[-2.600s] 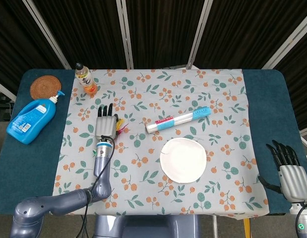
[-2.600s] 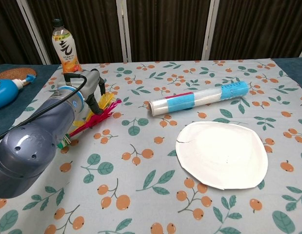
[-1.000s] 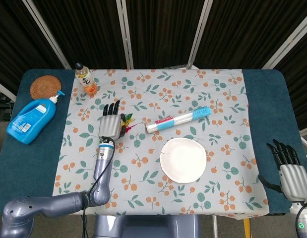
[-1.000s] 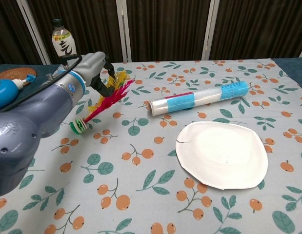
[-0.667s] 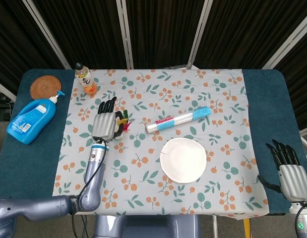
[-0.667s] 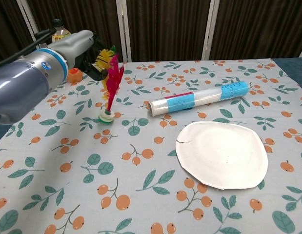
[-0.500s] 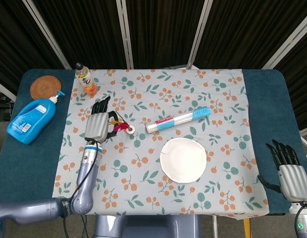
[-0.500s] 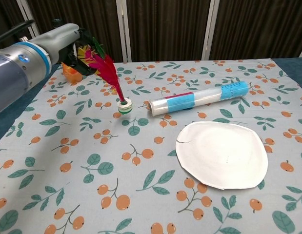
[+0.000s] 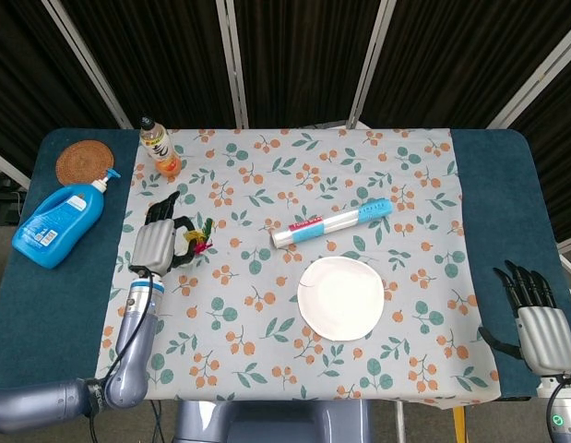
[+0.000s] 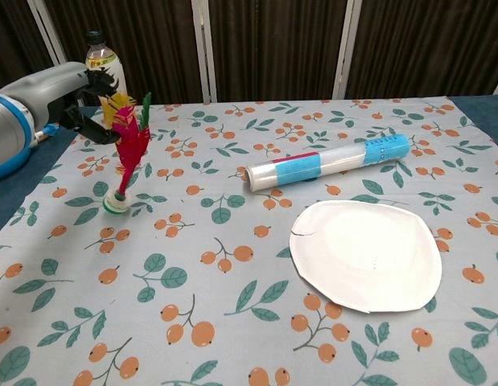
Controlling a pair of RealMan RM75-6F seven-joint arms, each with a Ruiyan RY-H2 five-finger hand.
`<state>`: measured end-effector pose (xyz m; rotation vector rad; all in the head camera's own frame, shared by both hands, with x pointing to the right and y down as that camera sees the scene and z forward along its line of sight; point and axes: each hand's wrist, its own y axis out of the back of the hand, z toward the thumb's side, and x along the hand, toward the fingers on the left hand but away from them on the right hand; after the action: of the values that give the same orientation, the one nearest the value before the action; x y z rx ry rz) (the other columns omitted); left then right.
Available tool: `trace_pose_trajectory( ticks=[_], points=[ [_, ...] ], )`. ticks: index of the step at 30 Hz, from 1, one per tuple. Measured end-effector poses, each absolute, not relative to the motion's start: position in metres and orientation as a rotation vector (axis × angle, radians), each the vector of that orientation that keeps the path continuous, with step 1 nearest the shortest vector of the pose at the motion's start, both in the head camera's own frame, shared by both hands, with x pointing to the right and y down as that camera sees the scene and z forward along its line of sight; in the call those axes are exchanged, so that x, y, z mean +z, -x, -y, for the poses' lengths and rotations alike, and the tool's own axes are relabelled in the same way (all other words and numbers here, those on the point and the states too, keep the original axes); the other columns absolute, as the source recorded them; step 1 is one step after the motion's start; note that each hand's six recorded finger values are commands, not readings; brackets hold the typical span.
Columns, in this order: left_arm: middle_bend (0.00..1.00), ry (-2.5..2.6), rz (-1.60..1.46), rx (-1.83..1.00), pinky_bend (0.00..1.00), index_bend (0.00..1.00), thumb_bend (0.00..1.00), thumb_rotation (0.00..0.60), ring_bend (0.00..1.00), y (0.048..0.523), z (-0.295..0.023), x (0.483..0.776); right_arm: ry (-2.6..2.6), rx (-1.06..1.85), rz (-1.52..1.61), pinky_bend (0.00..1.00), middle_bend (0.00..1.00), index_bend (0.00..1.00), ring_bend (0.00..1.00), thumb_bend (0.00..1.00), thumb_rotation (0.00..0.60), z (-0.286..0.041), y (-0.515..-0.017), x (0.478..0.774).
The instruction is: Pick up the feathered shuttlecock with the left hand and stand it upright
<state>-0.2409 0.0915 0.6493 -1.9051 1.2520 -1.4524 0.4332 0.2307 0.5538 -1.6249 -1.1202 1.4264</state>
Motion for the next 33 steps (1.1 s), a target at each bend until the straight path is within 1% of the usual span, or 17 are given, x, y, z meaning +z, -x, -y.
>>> trace_pose_trajectory(
  ticks=[10,15,23,25,29,30,33],
  points=[
    [0.01,1.936,-1.261,-1.402,0.02,0.59,0.49,0.6,0.0,0.241,-0.091,0.641,1.623,1.432,1.122,0.0,0.0,0.1,0.0,0.11,0.6,-0.231,-0.433,0.554],
    [0.01,1.94,-1.253,-1.408,0.02,0.58,0.49,0.6,0.0,0.243,-0.094,0.642,1.625,1.434,1.123,0.0,0.0,0.1,0.0,0.11,0.6,-0.231,-0.433,0.554],
    [0.0,1.957,-1.246,-1.428,0.01,0.52,0.48,0.6,0.0,0.25,-0.101,0.648,1.624,1.44,1.124,0.0,0.0,0.1,0.0,0.11,0.6,-0.231,-0.434,0.555],
    [0.0,1.957,-1.232,-1.426,0.0,0.47,0.47,0.6,0.0,0.251,-0.102,0.647,1.624,1.441,1.125,0.0,0.0,0.1,0.0,0.11,0.6,-0.231,-0.434,0.555],
    [0.0,1.966,-1.198,-1.428,0.0,0.15,0.3,0.6,0.0,0.256,-0.107,0.646,1.622,1.439,1.121,0.0,0.0,0.1,0.0,0.11,0.6,-0.231,-0.434,0.555],
    [0.0,1.97,-1.191,-1.428,0.0,0.1,0.26,0.6,0.0,0.256,-0.108,0.645,1.622,1.439,1.12,0.0,0.0,0.1,0.0,0.11,0.6,-0.231,-0.433,0.555],
    [0.0,1.98,-1.181,-1.417,0.0,0.04,0.22,0.6,0.0,0.259,-0.111,0.641,1.621,1.439,1.121,0.0,0.0,0.1,0.0,0.11,0.6,-0.231,-0.433,0.555]
  ],
)
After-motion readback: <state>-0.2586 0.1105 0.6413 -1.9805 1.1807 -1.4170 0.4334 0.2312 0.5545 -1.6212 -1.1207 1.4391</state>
